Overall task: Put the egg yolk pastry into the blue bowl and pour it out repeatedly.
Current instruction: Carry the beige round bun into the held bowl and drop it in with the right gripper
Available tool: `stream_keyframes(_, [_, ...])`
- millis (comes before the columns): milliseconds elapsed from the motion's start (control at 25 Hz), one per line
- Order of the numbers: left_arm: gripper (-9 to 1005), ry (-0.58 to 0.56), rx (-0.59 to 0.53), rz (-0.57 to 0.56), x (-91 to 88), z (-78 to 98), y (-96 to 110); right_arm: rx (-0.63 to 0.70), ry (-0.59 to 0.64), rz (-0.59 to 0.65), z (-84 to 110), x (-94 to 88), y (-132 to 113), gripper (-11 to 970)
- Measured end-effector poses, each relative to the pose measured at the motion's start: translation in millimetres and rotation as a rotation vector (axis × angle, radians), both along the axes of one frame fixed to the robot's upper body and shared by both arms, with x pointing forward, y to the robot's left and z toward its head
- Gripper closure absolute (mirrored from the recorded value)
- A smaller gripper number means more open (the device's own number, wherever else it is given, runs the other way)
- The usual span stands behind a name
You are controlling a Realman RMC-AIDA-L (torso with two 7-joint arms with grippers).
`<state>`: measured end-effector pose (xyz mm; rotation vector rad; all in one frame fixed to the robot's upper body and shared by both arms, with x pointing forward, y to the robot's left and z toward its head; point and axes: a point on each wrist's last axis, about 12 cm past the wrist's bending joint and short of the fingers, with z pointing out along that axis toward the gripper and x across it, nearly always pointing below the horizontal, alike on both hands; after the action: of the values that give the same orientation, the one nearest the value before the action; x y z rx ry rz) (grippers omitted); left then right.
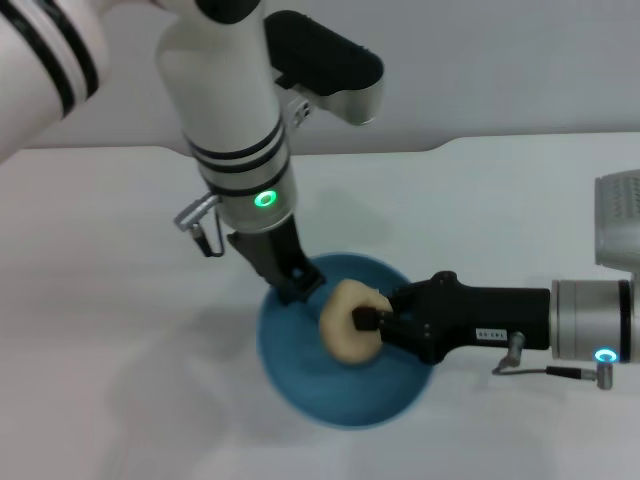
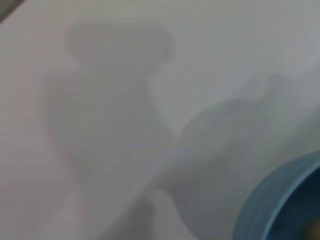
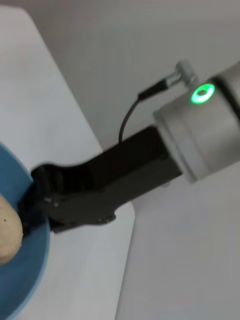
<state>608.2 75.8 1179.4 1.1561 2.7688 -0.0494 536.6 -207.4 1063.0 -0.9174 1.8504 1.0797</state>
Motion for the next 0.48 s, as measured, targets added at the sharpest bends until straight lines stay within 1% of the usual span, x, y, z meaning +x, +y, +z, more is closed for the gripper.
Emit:
stream_keyframes(160, [990, 0.006, -0.04, 0.031, -0.3, 2.8, -8.8, -0.033, -0.029, -0.011, 2.2, 6.9, 2.9, 870])
stream_keyframes(280, [989, 0.006, -0.054, 0.086, 1.6, 2.5, -7.2, -0.064, -0.043, 0.008, 5.0, 9.3, 4.2, 872])
stream_keyframes(440, [989, 0.002, -0.057, 0.122, 2.9, 1.9, -5.3, -0.067, -0.043, 0.011, 5.9, 9.6, 3.6, 874])
stream_keyframes(480, [988, 0.0, -0.058, 0.13, 3.5, 1.9, -5.0, -0.066, -0.043, 0.012, 6.1, 9.6, 3.5, 855])
